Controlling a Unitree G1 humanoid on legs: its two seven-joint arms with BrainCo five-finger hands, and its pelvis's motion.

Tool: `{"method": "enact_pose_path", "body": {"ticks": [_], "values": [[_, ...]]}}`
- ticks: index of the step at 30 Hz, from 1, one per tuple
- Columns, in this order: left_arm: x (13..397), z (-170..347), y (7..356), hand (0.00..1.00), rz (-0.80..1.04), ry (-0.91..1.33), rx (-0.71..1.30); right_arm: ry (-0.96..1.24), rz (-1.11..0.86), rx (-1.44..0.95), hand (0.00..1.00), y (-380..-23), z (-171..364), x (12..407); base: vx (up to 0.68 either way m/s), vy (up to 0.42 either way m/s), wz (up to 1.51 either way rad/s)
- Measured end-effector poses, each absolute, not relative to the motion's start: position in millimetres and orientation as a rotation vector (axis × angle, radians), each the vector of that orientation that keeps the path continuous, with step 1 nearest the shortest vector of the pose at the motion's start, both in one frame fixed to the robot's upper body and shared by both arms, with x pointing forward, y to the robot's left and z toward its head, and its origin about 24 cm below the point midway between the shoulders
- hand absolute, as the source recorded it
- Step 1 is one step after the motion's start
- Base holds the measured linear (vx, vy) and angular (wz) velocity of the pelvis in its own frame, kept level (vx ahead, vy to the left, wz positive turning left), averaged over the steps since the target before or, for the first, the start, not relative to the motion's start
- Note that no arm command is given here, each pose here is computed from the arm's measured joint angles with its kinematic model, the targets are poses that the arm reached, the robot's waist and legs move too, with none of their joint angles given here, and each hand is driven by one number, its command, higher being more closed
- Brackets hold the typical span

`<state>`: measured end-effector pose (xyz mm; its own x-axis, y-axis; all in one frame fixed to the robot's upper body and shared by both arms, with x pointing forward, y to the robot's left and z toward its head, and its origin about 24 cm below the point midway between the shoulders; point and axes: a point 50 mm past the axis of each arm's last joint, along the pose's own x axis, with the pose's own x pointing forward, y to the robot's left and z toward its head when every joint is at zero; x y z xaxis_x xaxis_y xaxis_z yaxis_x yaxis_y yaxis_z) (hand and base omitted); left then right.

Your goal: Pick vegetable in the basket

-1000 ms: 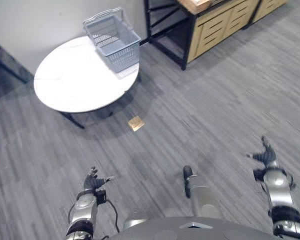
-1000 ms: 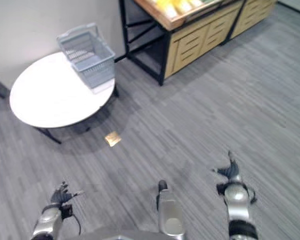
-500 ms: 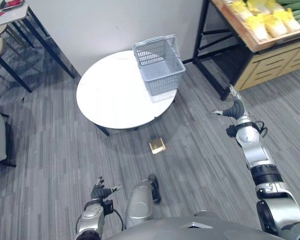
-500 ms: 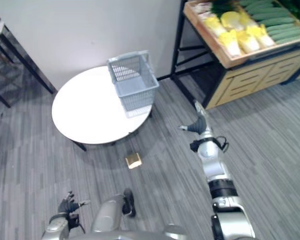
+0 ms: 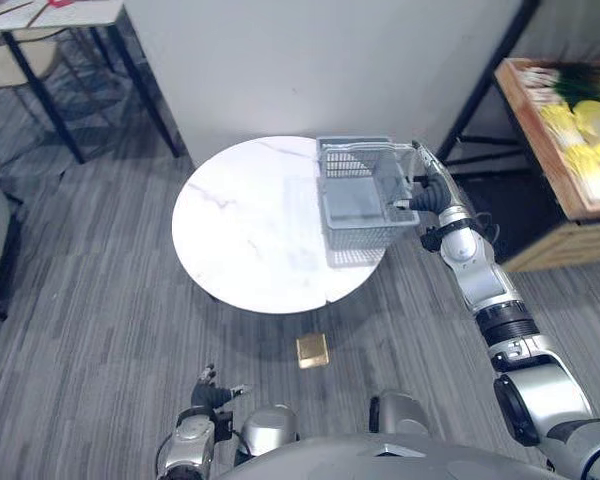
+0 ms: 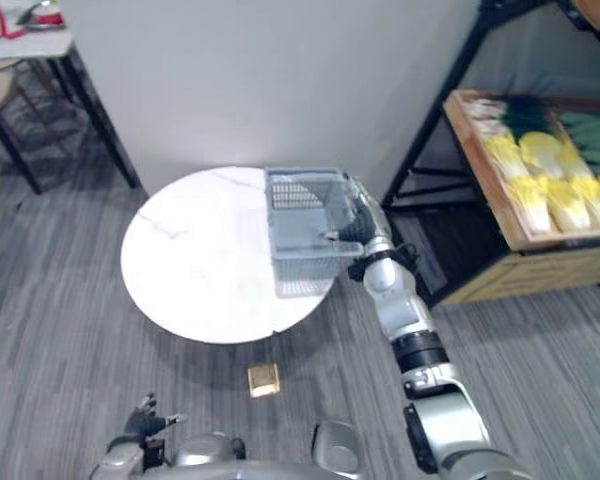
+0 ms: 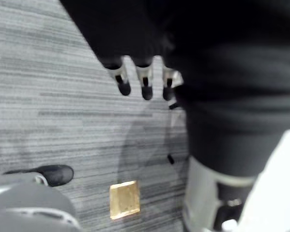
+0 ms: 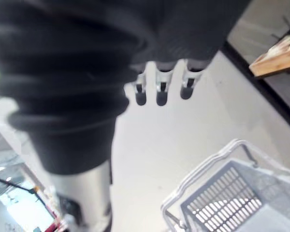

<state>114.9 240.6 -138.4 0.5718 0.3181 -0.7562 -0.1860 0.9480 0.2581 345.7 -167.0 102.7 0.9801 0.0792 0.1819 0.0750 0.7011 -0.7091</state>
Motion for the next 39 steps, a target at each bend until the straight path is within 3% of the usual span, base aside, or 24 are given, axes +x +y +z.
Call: {"method": "enact_pose_path", "body": {"ticks": [5, 14, 20, 30, 31, 35, 39], "values": [[110, -142, 234, 0.0, 0.225, 0.937, 0.188, -0.21, 0.0, -0.822, 0.0, -169, 110, 354, 0.28, -0.319, 0.5], [152, -127, 227, 0.0, 0.194, 0.799, 0.207, -0.379, -0.157, -0.957, 0.0, -183, 228, 405, 0.03, -0.109, 0.34], [163, -123, 224, 0.0, 0.183, 0.768, 0.221, -0.41, -0.217, -0.985, 0.0, -184, 265, 414, -0.03, -0.025, 0.35], [217, -98, 195, 0.0, 0.004, 0.583, 0.332, -0.379, -0.584, -1.133, 0.0, -284, 351, 386, -0.05, -0.015, 0.4], [225, -93, 192, 0.0, -0.019, 0.555, 0.349, -0.386, -0.64, -1.145, 1.0, -299, 373, 374, -0.08, -0.01, 0.48], [229, -90, 195, 0.0, 0.007, 0.543, 0.308, -0.431, -0.81, -1.272, 1.0, -330, 421, 335, -0.07, -0.033, 0.35], [213, -98, 197, 0.0, 0.065, 0.577, 0.222, -0.49, -0.791, -1.399, 1.0, -313, 433, 333, 0.0, -0.084, -0.04]]}}
